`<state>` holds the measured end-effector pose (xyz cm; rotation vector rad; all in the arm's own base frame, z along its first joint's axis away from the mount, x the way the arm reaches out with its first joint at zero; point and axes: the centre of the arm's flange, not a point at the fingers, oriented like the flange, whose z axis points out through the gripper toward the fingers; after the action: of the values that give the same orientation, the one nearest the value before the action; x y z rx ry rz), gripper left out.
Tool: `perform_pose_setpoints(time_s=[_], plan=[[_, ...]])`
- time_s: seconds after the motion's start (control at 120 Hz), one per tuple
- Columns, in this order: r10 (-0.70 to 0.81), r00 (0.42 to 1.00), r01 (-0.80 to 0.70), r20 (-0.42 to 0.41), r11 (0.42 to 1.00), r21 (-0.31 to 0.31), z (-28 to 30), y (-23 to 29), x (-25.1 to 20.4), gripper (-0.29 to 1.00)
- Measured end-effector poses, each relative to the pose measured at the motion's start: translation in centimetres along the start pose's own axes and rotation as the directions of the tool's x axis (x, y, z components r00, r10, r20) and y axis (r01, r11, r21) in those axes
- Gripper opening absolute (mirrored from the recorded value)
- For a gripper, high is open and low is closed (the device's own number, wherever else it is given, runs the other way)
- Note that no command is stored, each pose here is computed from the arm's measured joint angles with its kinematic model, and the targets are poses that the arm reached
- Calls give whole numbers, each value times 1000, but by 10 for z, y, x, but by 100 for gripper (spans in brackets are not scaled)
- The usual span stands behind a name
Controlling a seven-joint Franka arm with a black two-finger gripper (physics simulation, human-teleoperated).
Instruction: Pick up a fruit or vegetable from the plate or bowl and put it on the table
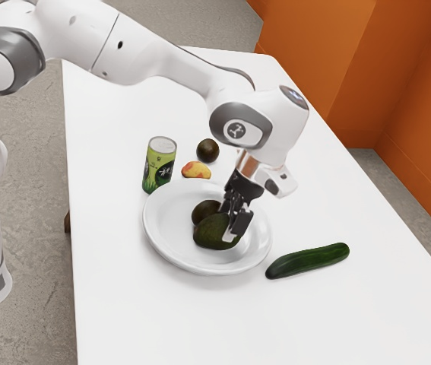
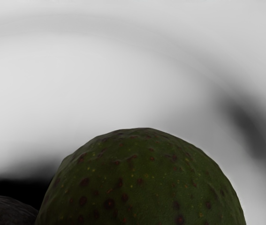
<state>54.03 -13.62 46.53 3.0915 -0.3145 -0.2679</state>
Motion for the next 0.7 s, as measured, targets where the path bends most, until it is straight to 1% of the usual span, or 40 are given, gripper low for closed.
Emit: perform_pose_setpoints(time_s=[0.258, 0.7], plan=[[37, 999, -37, -18, 999, 8, 1, 7, 4, 70], [59, 998, -59, -1, 998, 8, 17, 4, 5, 71]])
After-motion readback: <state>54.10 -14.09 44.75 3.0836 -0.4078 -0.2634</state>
